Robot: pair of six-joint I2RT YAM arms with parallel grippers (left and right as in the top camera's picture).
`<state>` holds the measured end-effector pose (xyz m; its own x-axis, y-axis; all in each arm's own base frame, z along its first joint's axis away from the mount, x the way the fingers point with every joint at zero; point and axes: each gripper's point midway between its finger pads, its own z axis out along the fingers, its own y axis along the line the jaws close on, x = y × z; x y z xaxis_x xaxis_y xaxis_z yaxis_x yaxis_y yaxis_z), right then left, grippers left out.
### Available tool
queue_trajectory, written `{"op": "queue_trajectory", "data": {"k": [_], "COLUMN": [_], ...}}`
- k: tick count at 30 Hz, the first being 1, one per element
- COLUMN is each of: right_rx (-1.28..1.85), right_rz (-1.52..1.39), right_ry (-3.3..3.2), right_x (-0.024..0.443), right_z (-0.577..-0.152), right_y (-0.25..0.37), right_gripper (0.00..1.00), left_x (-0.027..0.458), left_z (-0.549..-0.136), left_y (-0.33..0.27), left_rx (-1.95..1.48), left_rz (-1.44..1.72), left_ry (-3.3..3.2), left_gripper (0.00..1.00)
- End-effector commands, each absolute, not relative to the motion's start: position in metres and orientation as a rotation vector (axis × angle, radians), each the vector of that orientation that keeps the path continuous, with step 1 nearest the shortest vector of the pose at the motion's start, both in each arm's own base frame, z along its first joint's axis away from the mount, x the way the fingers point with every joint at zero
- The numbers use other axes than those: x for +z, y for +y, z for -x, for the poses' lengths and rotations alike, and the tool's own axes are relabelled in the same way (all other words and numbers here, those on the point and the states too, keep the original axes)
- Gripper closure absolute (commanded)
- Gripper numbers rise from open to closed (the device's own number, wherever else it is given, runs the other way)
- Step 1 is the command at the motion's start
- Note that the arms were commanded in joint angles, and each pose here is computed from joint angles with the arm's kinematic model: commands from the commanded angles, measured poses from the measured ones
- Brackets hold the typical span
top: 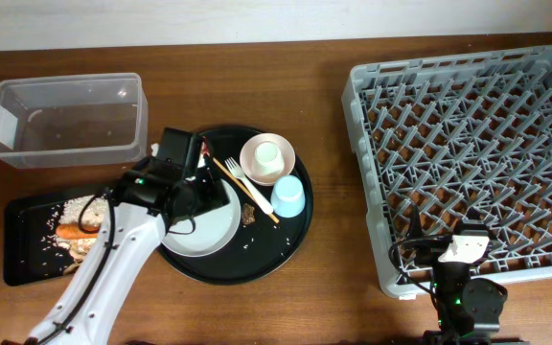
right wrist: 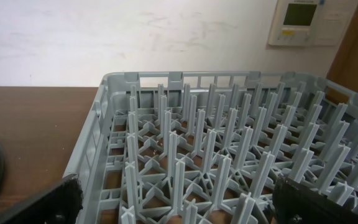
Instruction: Sort waste into correct bins and load items into the dishwasher rack
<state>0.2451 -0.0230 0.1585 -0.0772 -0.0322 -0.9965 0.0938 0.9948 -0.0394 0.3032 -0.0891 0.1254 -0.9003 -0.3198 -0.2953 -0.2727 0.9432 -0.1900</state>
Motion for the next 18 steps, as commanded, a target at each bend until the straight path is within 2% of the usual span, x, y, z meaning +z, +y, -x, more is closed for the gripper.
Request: {"op": "queue_trajectory", "data": {"k": [1, 6, 8, 11, 18], "right_rx": [-0.124, -0.123, -0.123, -0.124, -0.124], "right_rz": [-0.057, -0.057, -0.057, -0.057, -0.057], "right_ry": [1.653, 1.653, 1.653, 1.653, 1.653], "right_x": [0.155, 0.155, 0.155, 0.155, 0.155], "right_z": [-0.245, -0.245, -0.245, -0.245, -0.245], "right_y": [-0.027, -0.027, -0.027, -0.027, -0.027], "right_gripper": [0.01, 0.01, 0.01, 0.01, 0.01], "left_x": [0.123, 0.142, 0.153, 0.166, 0.167], "left_z": [-0.309, -0.318, -0.32, -0.319, -0.304], "left_y": [-0.082, -0.028, -0.004, 0.034, 0.082], "left_rx": [-0.136, 0.027, 0.04, 0.057, 0.103], "left_rz": [0.43, 0.605, 0.703, 0.853, 1.056], "left_ry": [2.766, 2.682, 2.644, 2.564, 2.507], "left_gripper": [0.08, 0.07, 0.01, 0.01, 0.01]}}
